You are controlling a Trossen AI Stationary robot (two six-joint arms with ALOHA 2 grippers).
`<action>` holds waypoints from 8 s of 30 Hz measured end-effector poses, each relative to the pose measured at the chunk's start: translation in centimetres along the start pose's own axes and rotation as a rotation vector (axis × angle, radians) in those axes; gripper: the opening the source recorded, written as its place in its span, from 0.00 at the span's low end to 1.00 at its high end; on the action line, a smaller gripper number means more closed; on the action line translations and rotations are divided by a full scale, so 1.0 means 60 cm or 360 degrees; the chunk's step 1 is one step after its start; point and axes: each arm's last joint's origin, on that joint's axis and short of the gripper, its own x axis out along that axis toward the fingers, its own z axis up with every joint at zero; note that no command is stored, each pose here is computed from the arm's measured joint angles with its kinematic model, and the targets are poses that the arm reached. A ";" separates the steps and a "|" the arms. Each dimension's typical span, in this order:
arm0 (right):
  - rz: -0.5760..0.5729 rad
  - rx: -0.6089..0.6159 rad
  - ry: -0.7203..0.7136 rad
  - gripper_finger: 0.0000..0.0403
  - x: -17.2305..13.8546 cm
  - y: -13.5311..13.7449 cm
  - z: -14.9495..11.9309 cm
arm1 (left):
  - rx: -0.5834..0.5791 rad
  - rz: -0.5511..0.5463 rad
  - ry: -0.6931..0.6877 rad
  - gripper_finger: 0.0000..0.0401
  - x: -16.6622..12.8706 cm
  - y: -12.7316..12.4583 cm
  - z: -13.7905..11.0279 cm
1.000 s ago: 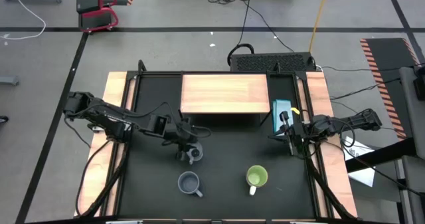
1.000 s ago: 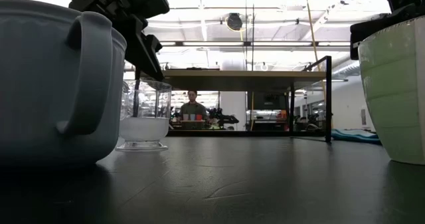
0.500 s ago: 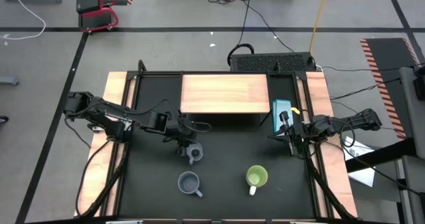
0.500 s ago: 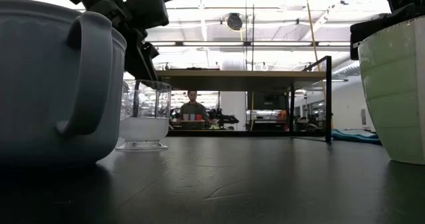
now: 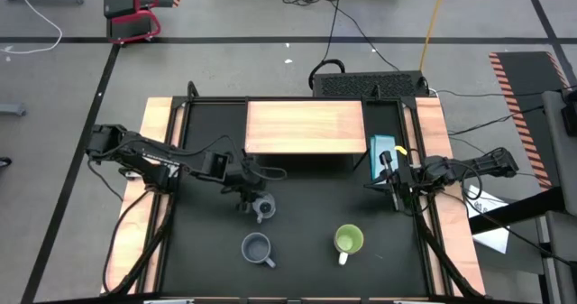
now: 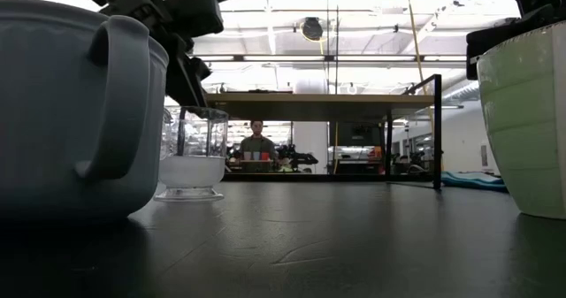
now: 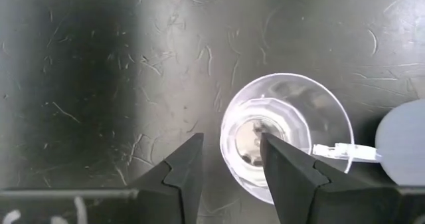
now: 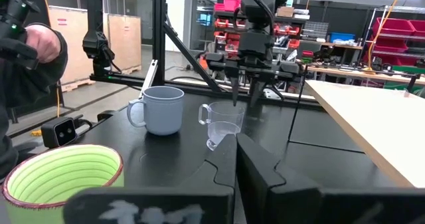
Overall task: Stack small to large cups/mugs on shelf
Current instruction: Put the transparent mug on the shelf
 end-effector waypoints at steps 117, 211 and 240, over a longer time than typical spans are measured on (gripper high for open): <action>0.0001 0.0011 -0.0001 0.00 0.000 0.000 0.000 | 0.0038 0.0049 0.0080 0.30 0.028 -0.019 0.006; 0.0006 0.0012 0.0000 0.00 0.000 0.000 0.000 | 0.0103 0.0117 -0.0069 0.04 -0.034 -0.017 0.013; 0.0006 0.0012 0.0000 0.00 0.000 0.000 0.000 | 0.0054 0.0064 -0.0122 0.00 -0.036 0.034 0.020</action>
